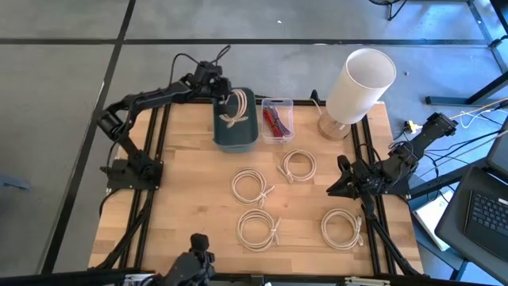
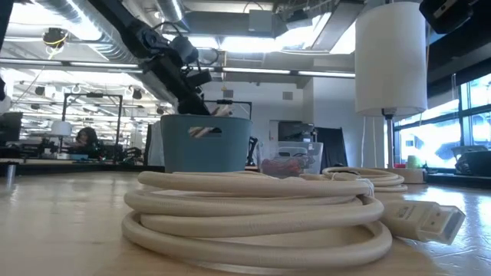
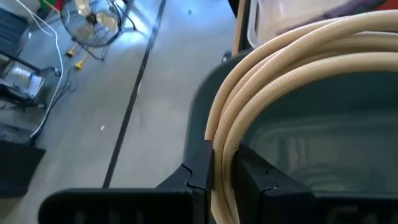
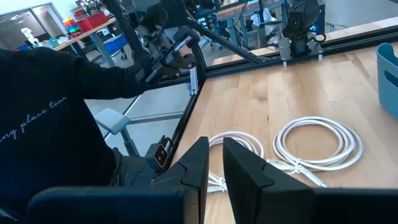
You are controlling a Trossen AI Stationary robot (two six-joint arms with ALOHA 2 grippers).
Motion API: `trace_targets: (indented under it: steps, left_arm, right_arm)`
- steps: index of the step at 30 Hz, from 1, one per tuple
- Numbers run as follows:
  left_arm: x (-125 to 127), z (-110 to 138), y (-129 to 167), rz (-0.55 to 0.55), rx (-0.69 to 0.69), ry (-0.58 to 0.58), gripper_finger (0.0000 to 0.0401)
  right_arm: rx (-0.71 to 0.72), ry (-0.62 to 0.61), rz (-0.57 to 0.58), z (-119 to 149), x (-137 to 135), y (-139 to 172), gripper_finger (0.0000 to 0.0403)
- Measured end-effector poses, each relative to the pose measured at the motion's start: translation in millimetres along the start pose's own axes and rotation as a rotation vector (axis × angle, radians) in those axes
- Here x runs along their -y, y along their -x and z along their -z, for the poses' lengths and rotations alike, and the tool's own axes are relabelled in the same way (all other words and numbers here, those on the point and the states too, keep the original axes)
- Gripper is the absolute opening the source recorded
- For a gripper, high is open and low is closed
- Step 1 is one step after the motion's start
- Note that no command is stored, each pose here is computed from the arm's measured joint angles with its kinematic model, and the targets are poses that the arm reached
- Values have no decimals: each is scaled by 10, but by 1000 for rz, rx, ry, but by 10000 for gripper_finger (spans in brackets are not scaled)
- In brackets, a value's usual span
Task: Pick & Place USB Port
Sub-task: Put the bottom left white HDMI cable into the dark blue bin
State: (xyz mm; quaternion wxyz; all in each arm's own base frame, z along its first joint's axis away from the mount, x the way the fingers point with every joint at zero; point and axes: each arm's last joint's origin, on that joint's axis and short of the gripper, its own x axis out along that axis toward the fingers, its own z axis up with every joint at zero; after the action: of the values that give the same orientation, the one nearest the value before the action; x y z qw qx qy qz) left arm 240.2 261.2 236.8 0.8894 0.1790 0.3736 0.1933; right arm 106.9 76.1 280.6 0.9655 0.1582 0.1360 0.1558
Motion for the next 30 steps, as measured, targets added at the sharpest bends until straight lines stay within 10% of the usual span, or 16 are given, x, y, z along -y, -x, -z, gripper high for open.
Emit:
trace_targets:
  steps: [30]
  left_arm:
    - [404,66,-423,-1,-254,-252,30]
  right_arm:
    - [1,0,0,-1,0,1,51]
